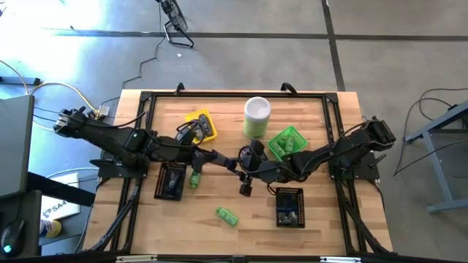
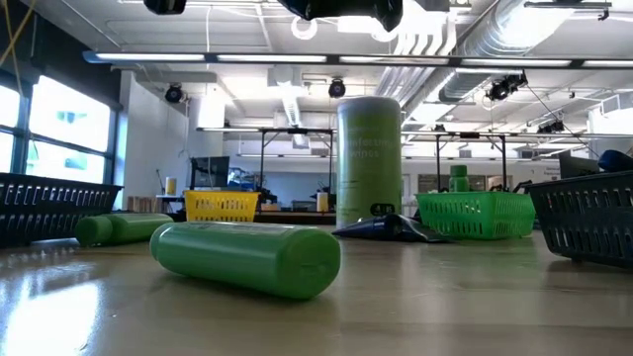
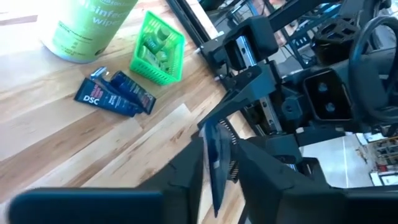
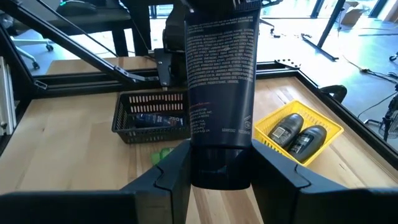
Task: Pick & Place Travel size toiletries
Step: Put the shave cream into the left black bin
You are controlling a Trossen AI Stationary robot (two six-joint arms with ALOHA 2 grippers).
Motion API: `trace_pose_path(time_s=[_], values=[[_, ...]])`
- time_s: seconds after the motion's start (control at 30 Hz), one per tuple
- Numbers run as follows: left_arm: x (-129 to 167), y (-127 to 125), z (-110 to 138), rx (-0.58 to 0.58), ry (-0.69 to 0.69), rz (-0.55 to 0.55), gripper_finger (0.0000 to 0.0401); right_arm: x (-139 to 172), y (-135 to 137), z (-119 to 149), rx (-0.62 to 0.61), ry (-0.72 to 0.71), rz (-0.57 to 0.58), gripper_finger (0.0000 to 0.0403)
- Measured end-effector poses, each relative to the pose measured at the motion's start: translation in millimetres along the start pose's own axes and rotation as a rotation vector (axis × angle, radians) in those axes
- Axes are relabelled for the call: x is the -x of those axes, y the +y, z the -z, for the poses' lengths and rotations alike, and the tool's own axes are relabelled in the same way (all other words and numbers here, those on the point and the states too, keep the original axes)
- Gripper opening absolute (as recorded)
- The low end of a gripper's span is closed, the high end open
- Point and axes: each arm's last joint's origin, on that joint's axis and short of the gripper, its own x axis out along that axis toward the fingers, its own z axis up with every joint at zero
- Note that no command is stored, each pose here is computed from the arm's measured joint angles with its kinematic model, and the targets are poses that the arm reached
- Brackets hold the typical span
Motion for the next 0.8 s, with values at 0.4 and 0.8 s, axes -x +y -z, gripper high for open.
trace_pose_path(time_s=[0.4, 0.8], values=[[0.0, 0.0, -0.1, -0.064, -0.002, -0.001, 0.0007, 0.0, 0.0, -0.2, -0.001, -0.002, 0.0, 0.0133], [0.0, -0.2, 0.1, -0.125, 0.006, 0.005, 0.0001, 0.0, 0.4, -1.1, -0.009, -0.009, -0.011, 0.0176]])
